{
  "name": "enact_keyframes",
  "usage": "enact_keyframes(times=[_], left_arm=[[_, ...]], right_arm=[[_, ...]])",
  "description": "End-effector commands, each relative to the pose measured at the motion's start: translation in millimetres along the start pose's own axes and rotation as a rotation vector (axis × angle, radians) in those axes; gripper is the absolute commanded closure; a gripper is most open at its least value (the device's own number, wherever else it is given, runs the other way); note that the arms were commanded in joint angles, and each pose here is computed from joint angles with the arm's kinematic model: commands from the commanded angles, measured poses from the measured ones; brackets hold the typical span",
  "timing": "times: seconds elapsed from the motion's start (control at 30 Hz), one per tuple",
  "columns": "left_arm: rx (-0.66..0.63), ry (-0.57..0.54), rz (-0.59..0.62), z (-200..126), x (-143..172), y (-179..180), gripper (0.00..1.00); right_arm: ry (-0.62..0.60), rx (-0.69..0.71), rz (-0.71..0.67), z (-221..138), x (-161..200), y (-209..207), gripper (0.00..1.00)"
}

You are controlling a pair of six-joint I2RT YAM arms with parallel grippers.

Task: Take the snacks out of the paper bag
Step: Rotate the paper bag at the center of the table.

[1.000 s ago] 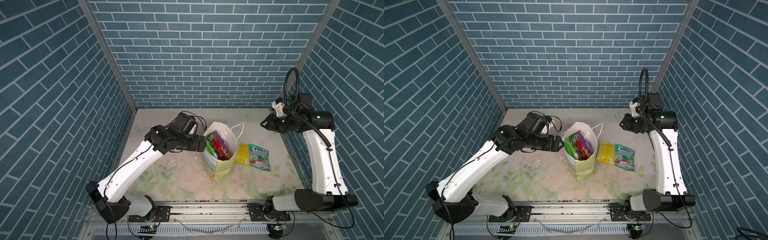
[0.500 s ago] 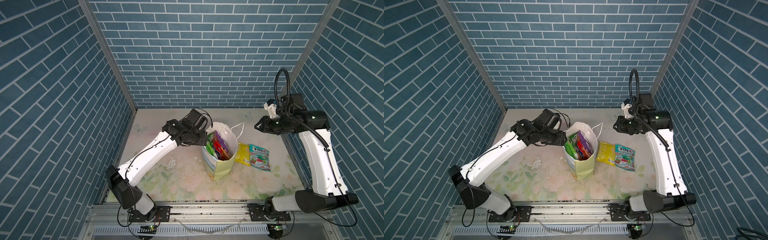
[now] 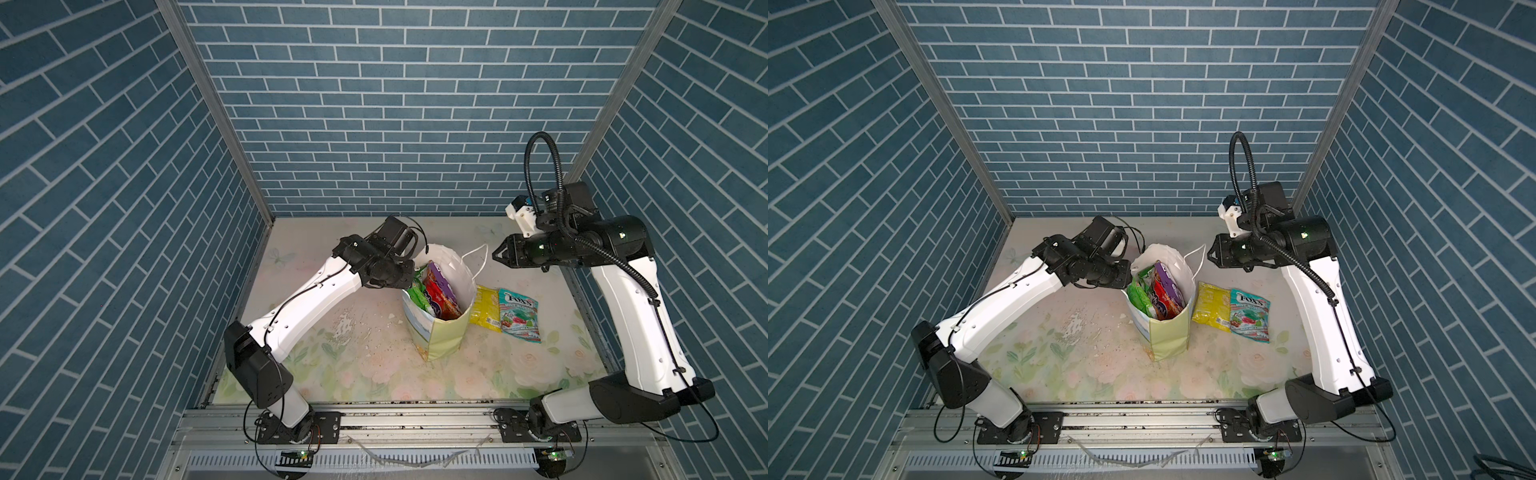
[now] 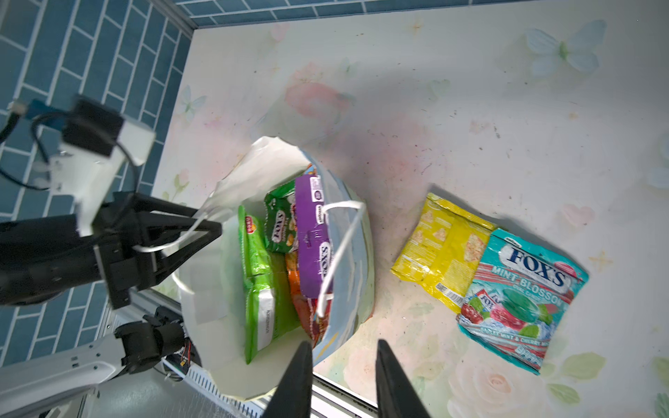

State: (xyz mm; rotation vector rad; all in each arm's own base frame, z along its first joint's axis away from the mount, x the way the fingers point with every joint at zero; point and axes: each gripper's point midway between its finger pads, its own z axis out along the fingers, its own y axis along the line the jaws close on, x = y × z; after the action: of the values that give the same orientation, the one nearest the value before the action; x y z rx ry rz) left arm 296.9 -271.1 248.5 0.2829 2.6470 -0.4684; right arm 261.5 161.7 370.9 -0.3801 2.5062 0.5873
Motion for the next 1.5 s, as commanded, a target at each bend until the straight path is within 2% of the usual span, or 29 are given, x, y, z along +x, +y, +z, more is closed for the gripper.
enact_keyframes(times=[0.0,0.07,0.3,0.53,0.83,1.03,1.17,1.47], left_arm=[[0.008,0.0,0.022,2,-7,-2,0.8],[0.011,-0.001,0.03,3,-9,-3,0.87],[0.0,-0.024,0.058,1,-18,0,0.94],[-0.01,-0.048,0.069,2,-35,9,0.94],[0.0,-0.051,0.123,7,-58,0,0.94],[0.026,-0.026,0.13,6,-56,-5,0.93],[0.018,-0.028,0.136,4,-53,-2,0.86],[-0.022,-0.045,0.126,-8,-54,16,0.56]], right_arm=[[0.017,-0.047,-0.067,-1,3,19,0.69],[0.029,-0.074,-0.085,3,4,30,0.69],[0.136,-0.071,-0.123,39,20,44,0.69],[0.159,-0.054,-0.096,62,16,46,0.69],[0.178,-0.001,-0.085,91,14,59,0.69],[0.2,0.068,-0.09,117,15,71,0.69],[0.201,0.013,-0.06,131,16,88,0.69],[0.163,0.009,0.001,139,12,90,0.68]])
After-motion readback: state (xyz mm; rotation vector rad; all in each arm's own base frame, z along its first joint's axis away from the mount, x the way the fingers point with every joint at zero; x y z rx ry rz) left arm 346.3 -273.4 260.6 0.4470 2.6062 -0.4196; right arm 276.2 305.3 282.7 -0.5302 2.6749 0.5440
